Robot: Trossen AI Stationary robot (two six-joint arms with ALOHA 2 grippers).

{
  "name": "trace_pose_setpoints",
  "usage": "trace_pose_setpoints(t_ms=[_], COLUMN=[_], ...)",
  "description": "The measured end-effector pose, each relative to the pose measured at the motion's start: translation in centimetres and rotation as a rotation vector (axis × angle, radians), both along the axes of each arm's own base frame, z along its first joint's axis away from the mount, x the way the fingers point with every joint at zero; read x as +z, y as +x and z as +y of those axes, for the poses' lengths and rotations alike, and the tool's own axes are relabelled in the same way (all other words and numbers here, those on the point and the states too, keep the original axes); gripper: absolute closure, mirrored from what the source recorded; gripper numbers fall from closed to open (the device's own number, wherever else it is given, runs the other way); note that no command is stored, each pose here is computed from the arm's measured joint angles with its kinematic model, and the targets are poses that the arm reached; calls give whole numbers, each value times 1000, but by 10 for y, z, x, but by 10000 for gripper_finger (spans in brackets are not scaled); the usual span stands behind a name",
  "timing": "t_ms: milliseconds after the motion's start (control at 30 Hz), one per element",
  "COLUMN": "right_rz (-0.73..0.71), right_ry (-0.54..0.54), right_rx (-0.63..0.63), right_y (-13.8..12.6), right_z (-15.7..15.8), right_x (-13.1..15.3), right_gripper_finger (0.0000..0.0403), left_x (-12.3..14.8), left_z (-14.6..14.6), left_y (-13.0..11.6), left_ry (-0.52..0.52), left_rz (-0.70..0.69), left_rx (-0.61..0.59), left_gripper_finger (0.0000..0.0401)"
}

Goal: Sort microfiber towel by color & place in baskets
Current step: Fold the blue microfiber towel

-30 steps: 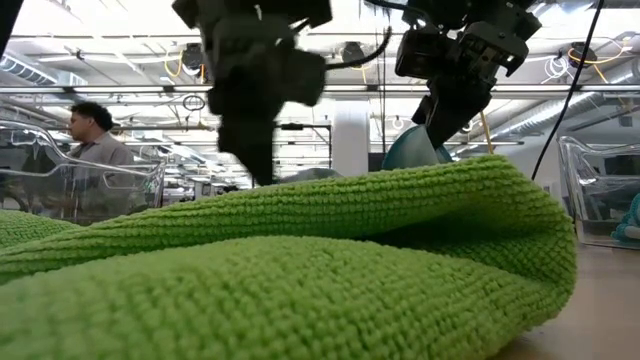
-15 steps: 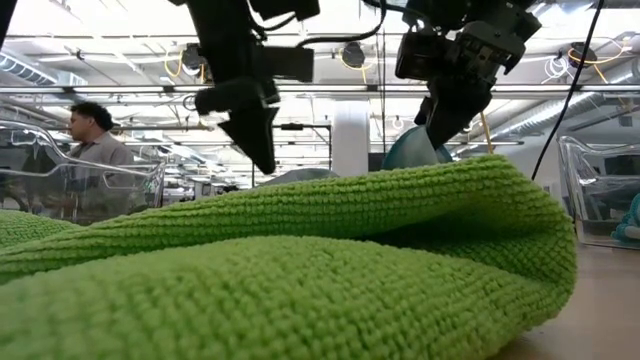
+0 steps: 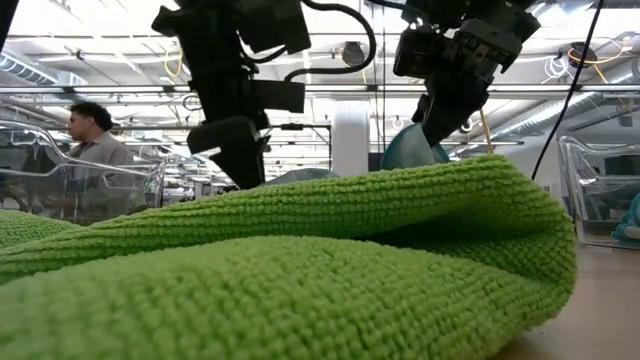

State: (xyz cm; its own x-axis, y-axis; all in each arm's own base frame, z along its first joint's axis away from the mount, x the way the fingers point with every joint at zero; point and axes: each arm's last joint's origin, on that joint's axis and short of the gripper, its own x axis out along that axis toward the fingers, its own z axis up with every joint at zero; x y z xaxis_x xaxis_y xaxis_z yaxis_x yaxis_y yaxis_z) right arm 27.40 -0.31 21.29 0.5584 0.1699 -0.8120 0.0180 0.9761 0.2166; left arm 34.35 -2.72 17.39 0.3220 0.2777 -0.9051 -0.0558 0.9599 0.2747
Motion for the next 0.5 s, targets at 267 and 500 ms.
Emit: trace_pose_setpoints(t_ms=[267,500], right_rz=[-9,-9], right_ry=[3,4], right_rx=[-5,-6], right_y=[1,1], right_z=[0,0], right_x=[1,1], right_gripper_finger=[403,403], left_x=[-13,-13], left_z=[0,1], left_y=[0,0], left_ry=[-16,14], left_rz=[-84,-103], left_rx=[29,83], left_gripper_finger=[325,319])
